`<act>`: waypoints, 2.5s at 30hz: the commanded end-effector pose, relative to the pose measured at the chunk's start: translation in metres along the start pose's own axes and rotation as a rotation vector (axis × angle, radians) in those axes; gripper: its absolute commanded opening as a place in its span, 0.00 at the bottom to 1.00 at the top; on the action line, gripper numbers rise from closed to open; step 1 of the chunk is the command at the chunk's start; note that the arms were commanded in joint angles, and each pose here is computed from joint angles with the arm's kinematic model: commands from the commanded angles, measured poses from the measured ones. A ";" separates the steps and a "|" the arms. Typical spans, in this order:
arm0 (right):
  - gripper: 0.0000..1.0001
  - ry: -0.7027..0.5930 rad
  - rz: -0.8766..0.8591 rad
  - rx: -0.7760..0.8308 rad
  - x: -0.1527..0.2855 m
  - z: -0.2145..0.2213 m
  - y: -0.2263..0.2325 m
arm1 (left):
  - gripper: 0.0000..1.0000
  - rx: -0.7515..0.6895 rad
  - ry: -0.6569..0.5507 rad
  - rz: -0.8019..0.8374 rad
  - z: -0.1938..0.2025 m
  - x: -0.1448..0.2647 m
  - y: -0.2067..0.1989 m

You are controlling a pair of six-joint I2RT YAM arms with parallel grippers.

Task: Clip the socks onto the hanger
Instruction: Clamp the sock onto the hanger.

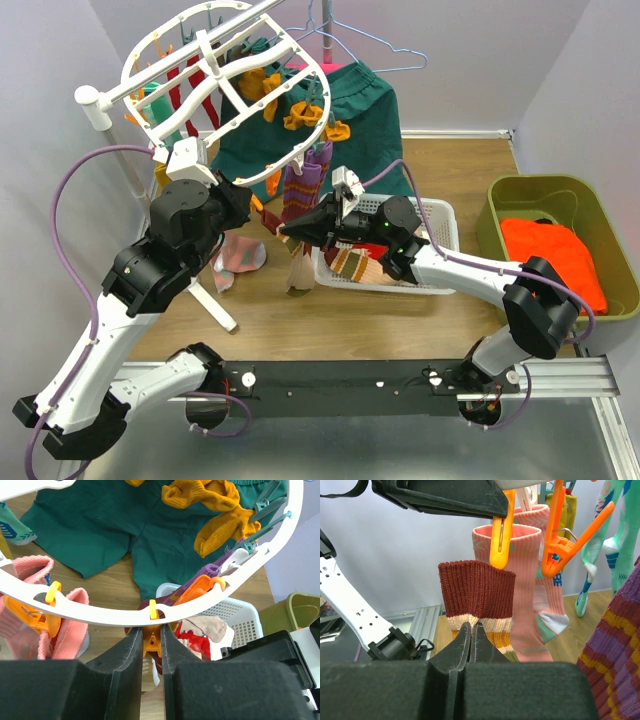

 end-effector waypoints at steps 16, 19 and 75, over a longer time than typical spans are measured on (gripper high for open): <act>0.01 -0.093 0.035 0.072 -0.014 -0.024 -0.002 | 0.17 0.046 -0.023 0.036 -0.009 -0.002 -0.011; 0.01 -0.095 0.036 0.074 -0.016 -0.025 -0.002 | 0.17 0.049 -0.022 0.037 -0.009 -0.002 -0.011; 0.59 -0.083 0.134 -0.013 -0.022 -0.048 -0.042 | 0.65 -0.033 -0.060 0.004 -0.031 0.032 0.004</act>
Point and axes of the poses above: each gripper's point midway between its finger pads, its own x axis back along the fingers, its own y axis along the line the jaws close on, z = x × y, the point moved 3 cm from there along x, back along the fingers, and after that the axes turned 5 degrees about x, right-handed, at the moved point
